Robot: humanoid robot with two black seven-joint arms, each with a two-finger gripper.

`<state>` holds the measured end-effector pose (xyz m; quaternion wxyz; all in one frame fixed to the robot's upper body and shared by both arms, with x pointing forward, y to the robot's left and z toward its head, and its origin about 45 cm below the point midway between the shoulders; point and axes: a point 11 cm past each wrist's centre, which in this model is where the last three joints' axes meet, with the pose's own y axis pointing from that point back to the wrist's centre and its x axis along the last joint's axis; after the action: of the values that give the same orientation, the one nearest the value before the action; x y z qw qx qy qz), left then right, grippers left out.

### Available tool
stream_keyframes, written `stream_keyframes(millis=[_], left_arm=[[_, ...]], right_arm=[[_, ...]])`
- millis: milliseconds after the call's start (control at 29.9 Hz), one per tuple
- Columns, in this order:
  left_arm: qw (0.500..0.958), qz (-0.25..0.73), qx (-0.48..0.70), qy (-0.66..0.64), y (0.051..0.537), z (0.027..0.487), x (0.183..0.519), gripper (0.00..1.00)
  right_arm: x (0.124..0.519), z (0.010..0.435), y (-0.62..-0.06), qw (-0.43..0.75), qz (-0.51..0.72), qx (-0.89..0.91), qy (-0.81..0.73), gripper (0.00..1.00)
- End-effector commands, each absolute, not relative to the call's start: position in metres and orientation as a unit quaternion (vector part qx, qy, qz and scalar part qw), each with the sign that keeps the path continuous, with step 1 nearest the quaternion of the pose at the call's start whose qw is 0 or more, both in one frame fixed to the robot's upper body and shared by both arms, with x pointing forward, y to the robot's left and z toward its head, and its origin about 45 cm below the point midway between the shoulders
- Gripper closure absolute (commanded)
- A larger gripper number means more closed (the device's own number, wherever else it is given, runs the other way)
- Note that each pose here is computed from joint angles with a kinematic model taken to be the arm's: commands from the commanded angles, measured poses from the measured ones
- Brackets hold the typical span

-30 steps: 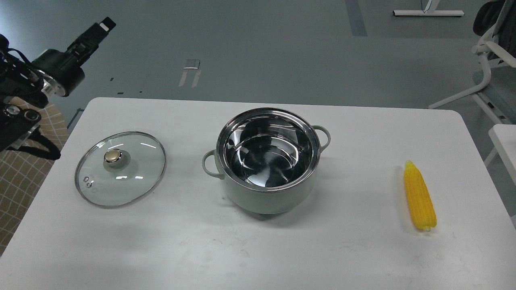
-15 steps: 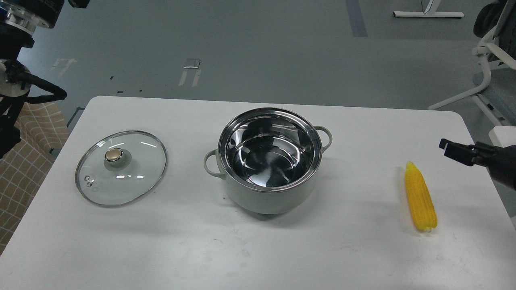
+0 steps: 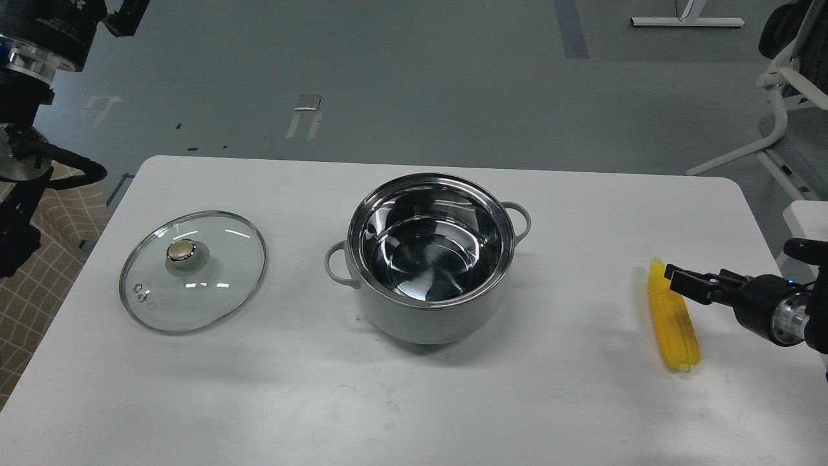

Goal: Open pot and put corn in
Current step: 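Reach the right gripper to the yellow corn cob and grasp it, then lift the corn and carry it over the open pot with the right gripper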

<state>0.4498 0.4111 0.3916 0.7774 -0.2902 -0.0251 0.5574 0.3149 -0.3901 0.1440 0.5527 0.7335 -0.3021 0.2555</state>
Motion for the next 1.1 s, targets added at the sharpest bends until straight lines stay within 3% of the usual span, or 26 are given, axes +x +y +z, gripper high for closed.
stream_keyframes(millis=[0, 167, 435, 535, 736, 802, 936, 1070], left_arm=[[0.779, 0.561, -0.279, -0.022, 0.411, 0.384, 0.451, 0.03], [0.778, 0.563, -0.276, -0.027, 0.414, 0.387, 0.450, 0.02], [0.761, 0.589, -0.270, -0.021, 0.432, 0.375, 0.450, 0.03], [0.760, 0.588, -0.277, -0.020, 0.431, 0.375, 0.450, 0.03], [0.757, 0.587, -0.285, -0.017, 0.432, 0.378, 0.451, 0.02], [0.758, 0.588, -0.283, -0.017, 0.432, 0.378, 0.451, 0.02], [0.759, 0.586, -0.284, -0.021, 0.432, 0.382, 0.450, 0.02], [0.760, 0.584, -0.285, -0.021, 0.431, 0.383, 0.450, 0.02]], right_arm=[[0.309, 0.132, -0.384, 0.550, 0.243, 0.739, -0.305, 0.00], [0.304, 0.121, -0.381, 0.558, 0.242, 0.737, -0.294, 0.10], [0.298, 0.113, -0.383, 0.567, 0.239, 0.734, -0.287, 0.52], [0.299, 0.113, -0.380, 0.561, 0.240, 0.737, -0.290, 0.74], [0.311, 0.126, -0.375, 0.534, 0.269, 0.730, -0.331, 1.00], [0.315, 0.133, -0.373, 0.528, 0.277, 0.729, -0.338, 1.00], [0.346, 0.195, -0.384, 0.480, 0.324, 0.700, -0.417, 1.00], [0.374, 0.256, -0.345, 0.391, 0.373, 0.714, -0.446, 1.00]])
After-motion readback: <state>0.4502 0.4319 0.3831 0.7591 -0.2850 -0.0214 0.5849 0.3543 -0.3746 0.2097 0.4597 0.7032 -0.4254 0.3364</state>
